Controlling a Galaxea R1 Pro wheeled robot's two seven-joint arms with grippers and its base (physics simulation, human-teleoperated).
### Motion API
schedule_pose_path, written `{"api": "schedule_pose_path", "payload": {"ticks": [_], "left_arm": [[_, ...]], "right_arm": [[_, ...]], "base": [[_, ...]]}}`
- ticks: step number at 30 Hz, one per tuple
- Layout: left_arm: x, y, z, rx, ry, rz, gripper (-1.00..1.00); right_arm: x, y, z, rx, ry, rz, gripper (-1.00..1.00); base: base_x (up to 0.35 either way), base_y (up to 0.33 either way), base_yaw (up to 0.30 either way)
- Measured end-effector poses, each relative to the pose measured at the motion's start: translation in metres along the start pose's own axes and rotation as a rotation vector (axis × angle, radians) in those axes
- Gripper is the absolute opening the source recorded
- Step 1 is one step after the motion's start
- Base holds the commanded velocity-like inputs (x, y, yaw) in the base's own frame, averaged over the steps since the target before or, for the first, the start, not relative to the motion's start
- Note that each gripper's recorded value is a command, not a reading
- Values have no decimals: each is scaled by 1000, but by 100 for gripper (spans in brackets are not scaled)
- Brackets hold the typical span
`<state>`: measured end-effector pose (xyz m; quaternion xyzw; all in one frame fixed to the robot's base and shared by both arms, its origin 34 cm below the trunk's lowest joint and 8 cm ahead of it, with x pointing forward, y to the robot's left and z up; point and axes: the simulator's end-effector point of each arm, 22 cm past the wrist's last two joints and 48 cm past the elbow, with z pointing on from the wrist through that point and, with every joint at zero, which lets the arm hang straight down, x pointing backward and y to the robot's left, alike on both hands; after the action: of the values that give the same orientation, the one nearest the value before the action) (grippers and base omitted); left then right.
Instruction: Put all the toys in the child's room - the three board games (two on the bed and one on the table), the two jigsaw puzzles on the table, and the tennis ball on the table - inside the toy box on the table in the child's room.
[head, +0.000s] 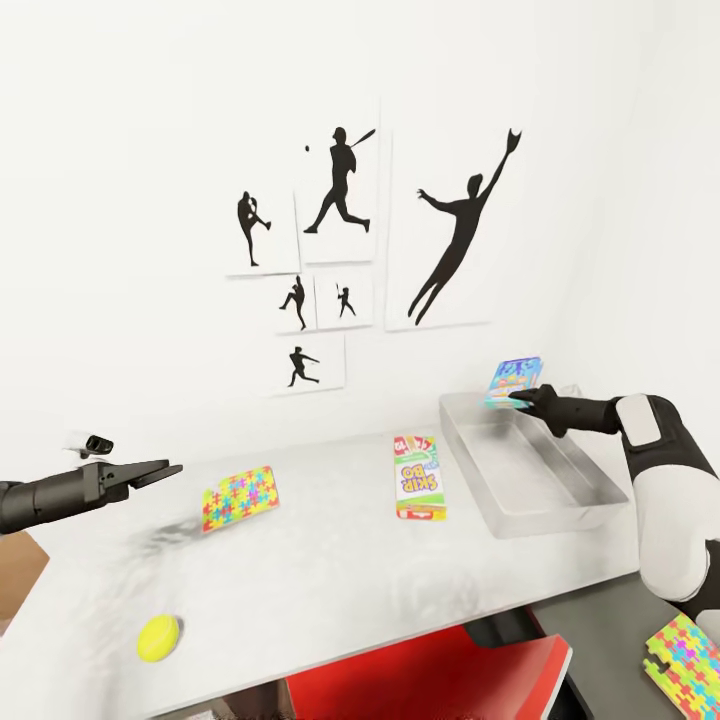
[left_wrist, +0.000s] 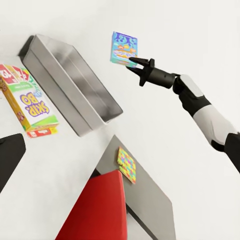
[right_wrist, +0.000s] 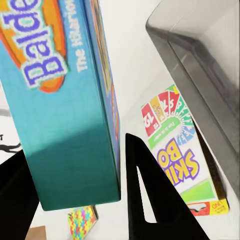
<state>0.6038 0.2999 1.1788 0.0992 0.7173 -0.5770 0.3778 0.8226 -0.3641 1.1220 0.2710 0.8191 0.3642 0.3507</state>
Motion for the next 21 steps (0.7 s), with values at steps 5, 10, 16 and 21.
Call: {"api": "schedule_pose_path", "payload": {"ticks": [5, 10, 16, 21], "left_arm": [[1, 4, 0, -4, 3, -7, 100], [3, 8, 1, -6, 6, -14, 100], [5, 12, 2, -9, 9, -21, 100], [6, 15, 4, -9, 11, -26, 100]], "right_arm": [[4, -8, 6, 23, 13, 4, -100], [9, -15, 11, 34, 28, 11, -100], [14, -21, 16, 58, 46, -11, -100], [16, -24, 20, 67, 54, -17, -100]], "base": [[0, 0, 0], [0, 0, 0], [0, 0, 0], [0, 0, 0]]}}
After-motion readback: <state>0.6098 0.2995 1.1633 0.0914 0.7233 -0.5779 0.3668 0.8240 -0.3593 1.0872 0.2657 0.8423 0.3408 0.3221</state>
